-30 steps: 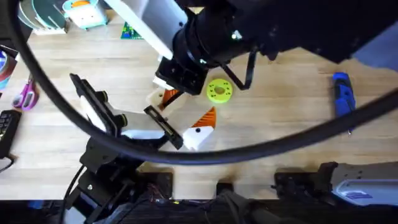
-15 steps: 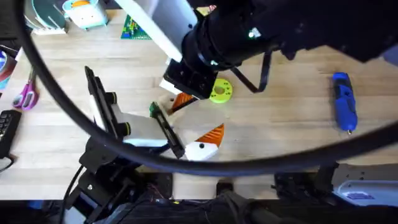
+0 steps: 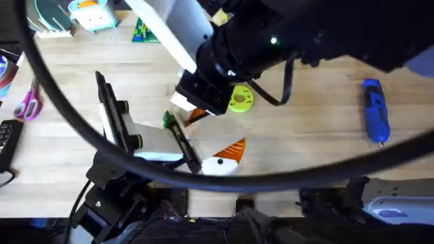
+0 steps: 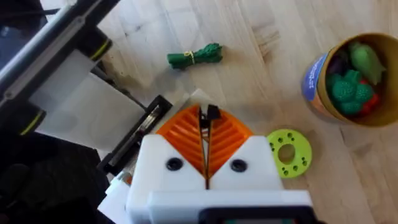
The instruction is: Pick up the gripper from the table and insert it into the empty holder that is missing its gripper. Then pick up a screw, insert it into the mounting hole, and use the screwdriver to tighten it. Finally, clean up the table by picking up the vegetable and placing it into the bucket.
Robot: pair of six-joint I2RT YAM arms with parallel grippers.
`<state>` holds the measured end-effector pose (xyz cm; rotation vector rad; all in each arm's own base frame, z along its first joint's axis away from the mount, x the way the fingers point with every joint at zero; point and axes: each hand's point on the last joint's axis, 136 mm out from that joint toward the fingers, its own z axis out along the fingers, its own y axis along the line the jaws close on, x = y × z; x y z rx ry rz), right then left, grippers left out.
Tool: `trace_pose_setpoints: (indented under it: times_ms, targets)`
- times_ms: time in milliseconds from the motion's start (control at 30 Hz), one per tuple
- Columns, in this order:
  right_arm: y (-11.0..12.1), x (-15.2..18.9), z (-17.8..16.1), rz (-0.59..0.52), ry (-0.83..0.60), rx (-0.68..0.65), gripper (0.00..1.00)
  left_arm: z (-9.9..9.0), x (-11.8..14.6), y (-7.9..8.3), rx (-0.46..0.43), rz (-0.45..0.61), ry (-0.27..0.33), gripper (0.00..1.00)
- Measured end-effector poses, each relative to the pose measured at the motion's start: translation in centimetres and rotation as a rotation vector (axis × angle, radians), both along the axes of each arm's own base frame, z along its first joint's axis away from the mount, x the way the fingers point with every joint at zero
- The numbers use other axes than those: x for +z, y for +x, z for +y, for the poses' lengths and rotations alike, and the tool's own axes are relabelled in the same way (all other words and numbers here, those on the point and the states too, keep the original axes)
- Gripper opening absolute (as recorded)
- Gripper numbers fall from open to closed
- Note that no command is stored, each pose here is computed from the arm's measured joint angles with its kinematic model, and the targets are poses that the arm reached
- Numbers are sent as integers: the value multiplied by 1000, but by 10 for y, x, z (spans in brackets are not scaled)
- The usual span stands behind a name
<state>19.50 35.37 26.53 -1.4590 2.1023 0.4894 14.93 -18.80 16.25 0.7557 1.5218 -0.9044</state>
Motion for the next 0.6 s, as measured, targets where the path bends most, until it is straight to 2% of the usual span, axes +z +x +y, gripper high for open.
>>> trace_pose_setpoints:
  times_ms: [200, 600]
  targets:
    - [1, -18, -3, 24, -27, -5, 6, 0, 0, 0, 0, 0, 0, 993]
    - [5, -17, -1, 20, -7, -13, 6, 0, 0, 0, 0, 0, 0, 993]
